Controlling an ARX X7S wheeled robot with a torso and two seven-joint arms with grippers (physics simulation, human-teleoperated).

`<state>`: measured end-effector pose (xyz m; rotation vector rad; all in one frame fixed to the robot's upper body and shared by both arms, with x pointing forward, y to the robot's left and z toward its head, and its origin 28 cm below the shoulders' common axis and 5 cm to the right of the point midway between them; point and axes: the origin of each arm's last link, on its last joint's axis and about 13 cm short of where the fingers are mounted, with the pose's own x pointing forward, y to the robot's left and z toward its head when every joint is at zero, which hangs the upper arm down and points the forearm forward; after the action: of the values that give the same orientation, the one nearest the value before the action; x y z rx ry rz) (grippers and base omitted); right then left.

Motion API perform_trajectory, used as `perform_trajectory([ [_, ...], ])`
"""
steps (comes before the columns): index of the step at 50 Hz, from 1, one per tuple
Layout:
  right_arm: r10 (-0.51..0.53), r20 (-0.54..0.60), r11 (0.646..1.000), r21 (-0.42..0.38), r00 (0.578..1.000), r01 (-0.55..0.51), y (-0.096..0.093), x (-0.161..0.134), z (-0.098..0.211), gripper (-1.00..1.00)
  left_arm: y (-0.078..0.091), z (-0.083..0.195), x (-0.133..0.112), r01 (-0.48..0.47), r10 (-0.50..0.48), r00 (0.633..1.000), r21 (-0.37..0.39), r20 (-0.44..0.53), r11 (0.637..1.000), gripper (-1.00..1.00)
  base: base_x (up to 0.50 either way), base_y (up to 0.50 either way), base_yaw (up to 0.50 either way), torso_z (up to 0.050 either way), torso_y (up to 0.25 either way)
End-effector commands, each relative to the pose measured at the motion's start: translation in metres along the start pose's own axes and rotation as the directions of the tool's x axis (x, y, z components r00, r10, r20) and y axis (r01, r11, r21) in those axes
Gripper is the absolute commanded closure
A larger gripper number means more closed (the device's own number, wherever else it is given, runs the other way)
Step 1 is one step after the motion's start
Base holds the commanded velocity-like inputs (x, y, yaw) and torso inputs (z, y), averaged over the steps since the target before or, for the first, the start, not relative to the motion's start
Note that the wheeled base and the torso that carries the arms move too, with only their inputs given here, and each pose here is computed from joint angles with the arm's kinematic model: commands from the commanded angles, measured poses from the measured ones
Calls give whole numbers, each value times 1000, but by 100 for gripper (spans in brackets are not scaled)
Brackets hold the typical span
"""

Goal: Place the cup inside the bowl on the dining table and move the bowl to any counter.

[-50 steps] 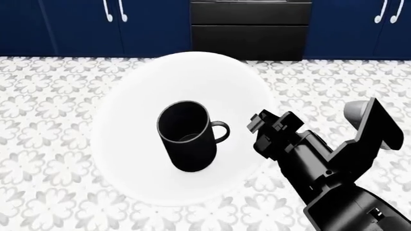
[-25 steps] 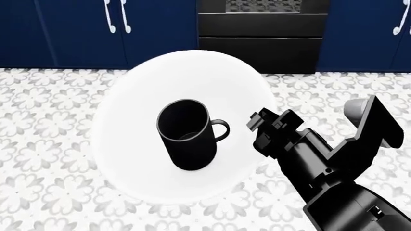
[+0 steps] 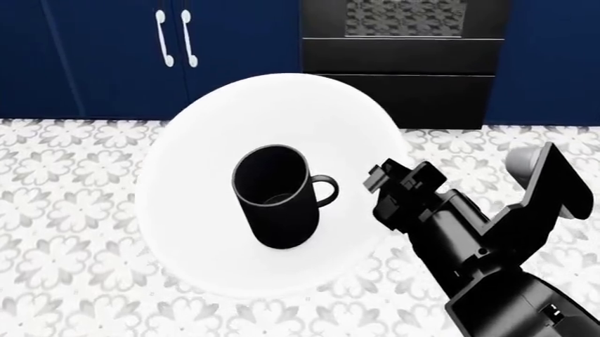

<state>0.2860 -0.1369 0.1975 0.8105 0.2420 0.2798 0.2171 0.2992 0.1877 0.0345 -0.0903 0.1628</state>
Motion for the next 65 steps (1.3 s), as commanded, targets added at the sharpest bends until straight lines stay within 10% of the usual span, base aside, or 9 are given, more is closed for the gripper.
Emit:
perform_trajectory([
  [1,25,25,1000,7,999,-25,1,-3,3,100,-11,-3,1,23,-23,1000,-7,0,1000,-100,500,185,0,0,10],
  [65,34,36,999,-4,999,-34,10,-2,12,100,0,-2,-1,22,-22,1000,-12,3,1000,-100,500,186,0,0,2],
])
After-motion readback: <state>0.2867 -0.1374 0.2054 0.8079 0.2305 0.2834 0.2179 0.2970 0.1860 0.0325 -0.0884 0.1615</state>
